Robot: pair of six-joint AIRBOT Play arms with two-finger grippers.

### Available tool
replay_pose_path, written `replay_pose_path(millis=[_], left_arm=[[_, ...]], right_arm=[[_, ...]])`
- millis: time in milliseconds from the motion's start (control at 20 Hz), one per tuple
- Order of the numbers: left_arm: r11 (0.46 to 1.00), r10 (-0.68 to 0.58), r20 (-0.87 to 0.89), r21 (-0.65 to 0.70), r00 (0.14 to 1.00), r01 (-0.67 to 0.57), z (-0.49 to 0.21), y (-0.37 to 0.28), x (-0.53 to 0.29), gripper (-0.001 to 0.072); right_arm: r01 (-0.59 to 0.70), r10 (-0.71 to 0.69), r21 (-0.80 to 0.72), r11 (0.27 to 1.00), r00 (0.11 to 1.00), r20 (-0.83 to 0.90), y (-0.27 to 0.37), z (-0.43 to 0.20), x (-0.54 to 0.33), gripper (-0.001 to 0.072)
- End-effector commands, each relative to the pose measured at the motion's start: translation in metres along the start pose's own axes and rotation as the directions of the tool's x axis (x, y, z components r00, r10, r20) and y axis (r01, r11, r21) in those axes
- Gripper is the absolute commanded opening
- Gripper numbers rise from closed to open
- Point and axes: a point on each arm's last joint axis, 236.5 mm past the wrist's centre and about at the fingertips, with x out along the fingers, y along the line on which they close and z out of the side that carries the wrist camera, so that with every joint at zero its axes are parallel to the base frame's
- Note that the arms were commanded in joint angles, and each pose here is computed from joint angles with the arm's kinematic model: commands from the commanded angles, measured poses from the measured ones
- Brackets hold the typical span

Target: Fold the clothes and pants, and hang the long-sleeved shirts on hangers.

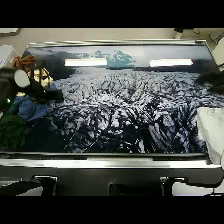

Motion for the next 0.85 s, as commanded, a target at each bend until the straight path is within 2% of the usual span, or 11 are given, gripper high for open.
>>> replay_pose_path(millis=[0, 800], left_arm=[[1.0, -0.024, 0.08, -0.007, 0.996, 0.025, -0.0086, -0.0058, 0.0141, 0.0712], [1.0, -0.027, 0.089, -0.006, 0.996, 0.027, -0.0062, -0.0064, 0.0128, 0.0712]], right_arm=[[0.017, -0.026, -0.048, 0.999, 0.979, -0.2, 0.0211, -0.054, 0.0352, 0.0623], [0.019, -0.028, -0.05, 0.999, 0.981, -0.194, 0.0205, -0.0525, 0.0362, 0.0624]])
